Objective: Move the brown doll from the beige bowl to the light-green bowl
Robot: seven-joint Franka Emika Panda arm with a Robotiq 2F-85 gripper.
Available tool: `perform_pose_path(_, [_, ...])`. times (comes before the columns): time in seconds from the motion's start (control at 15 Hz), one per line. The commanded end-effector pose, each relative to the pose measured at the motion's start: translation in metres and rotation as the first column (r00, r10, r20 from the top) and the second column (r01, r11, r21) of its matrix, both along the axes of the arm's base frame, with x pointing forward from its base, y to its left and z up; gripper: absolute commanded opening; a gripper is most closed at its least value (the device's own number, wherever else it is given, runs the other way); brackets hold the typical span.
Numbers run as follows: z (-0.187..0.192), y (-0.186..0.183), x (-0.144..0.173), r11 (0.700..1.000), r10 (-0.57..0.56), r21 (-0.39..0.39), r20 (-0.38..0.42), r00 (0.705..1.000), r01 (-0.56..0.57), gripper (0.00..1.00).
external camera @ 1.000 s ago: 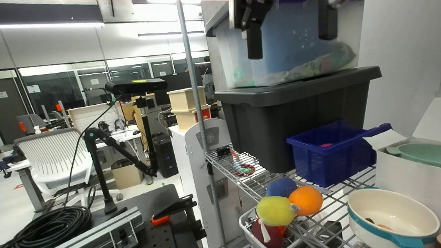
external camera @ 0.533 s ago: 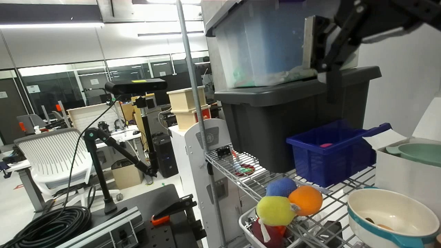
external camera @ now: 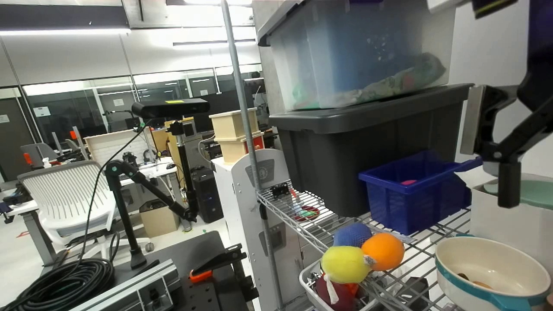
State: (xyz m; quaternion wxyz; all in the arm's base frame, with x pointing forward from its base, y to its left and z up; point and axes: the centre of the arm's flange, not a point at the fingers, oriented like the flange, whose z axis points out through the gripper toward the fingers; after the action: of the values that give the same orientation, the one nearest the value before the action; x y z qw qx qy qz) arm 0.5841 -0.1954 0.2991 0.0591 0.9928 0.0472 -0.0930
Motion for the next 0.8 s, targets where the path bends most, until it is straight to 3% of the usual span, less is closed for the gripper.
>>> perform_pose_path(0.0, [-0.025, -0.021, 0.027, 0.999, -0.029, -0.041, -0.011, 1.000, 0.029, 1.00])
perform_pose_path(0.33, [-0.053, -0.030, 0.050, 0.995, -0.080, -0.065, -0.023, 0.997, 0.078, 1.00])
perform_pose_path(0.73, [-0.063, -0.028, 0.068, 0.989, -0.138, -0.054, 0.046, 0.989, 0.140, 1.00])
